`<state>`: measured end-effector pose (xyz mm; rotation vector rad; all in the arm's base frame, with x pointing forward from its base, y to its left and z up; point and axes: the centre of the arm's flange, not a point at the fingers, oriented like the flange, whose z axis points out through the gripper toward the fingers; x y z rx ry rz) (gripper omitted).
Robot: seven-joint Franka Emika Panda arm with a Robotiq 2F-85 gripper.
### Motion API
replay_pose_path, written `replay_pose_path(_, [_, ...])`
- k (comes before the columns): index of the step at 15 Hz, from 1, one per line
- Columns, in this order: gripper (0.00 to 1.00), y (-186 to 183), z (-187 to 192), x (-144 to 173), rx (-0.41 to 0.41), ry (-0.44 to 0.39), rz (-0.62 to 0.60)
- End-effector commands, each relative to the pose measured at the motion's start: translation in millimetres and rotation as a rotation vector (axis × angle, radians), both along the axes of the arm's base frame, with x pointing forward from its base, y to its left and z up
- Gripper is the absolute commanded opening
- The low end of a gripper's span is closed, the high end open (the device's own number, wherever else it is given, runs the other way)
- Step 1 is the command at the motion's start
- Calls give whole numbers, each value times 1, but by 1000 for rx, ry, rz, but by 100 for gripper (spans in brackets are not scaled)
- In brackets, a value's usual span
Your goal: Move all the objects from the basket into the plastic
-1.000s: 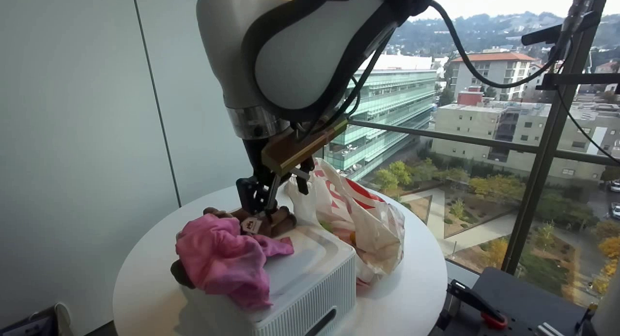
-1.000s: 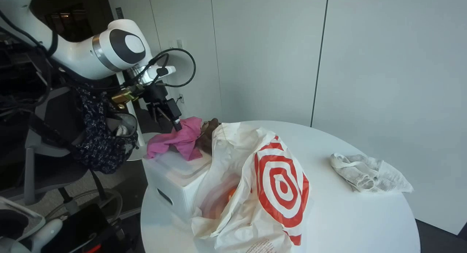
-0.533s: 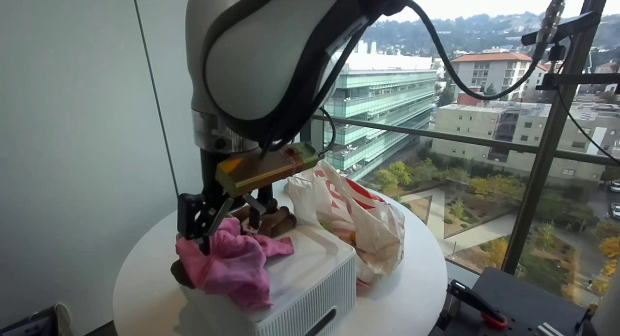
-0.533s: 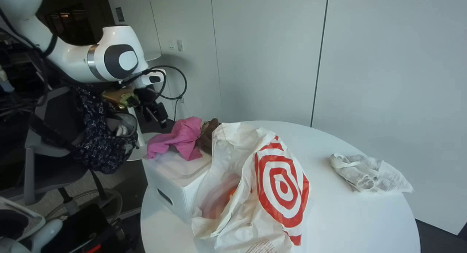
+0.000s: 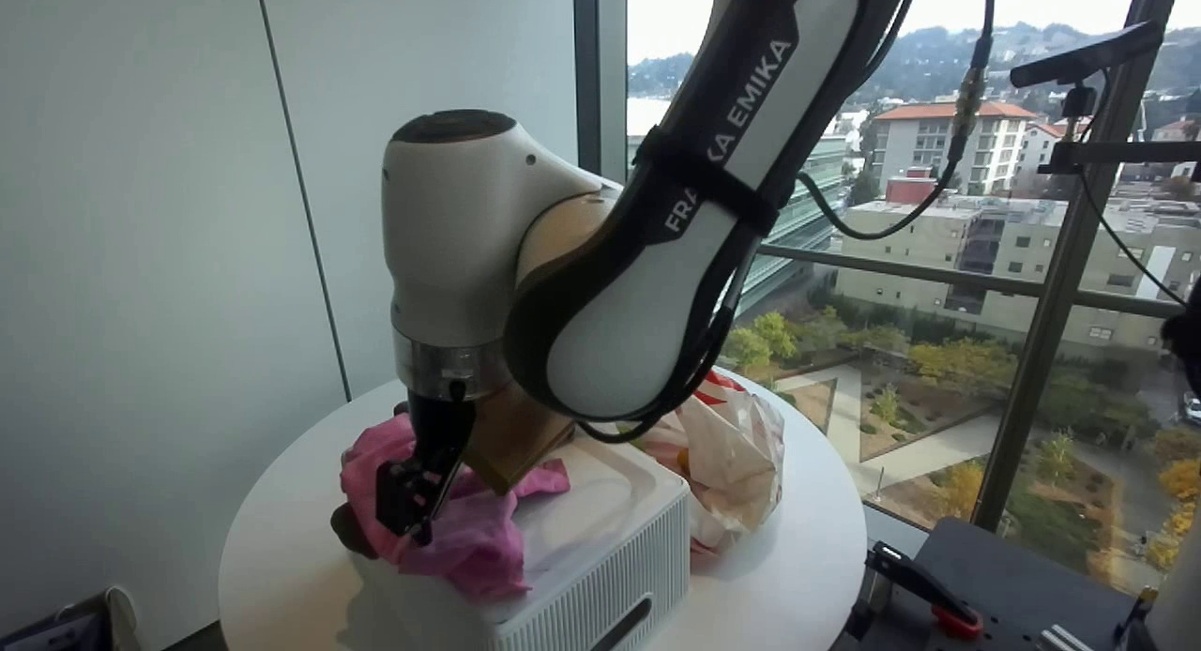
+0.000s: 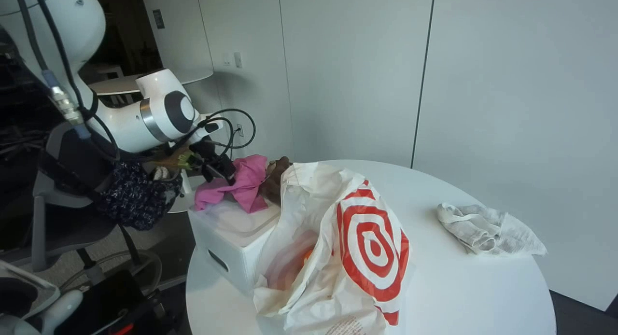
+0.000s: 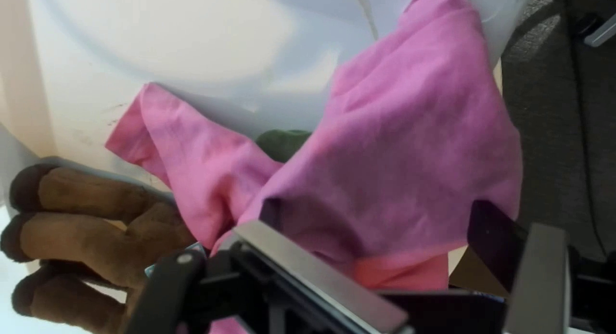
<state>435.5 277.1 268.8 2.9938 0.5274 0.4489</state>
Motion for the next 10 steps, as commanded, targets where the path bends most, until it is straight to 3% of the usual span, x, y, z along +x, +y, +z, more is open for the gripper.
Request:
replay_pose_path(1, [100, 2, -27, -3, -20, -39, 20])
replay_pose_path(2, [100, 1, -31, -4, -26, -32, 33])
replay_pose_path(3, [75, 0, -34, -6, -37, -28, 36])
replay_pose_path(4, [74, -1, -36, -7, -45, -17, 40])
replay_pose_path(10, [30, -5, -17, -6, -39, 35, -12])
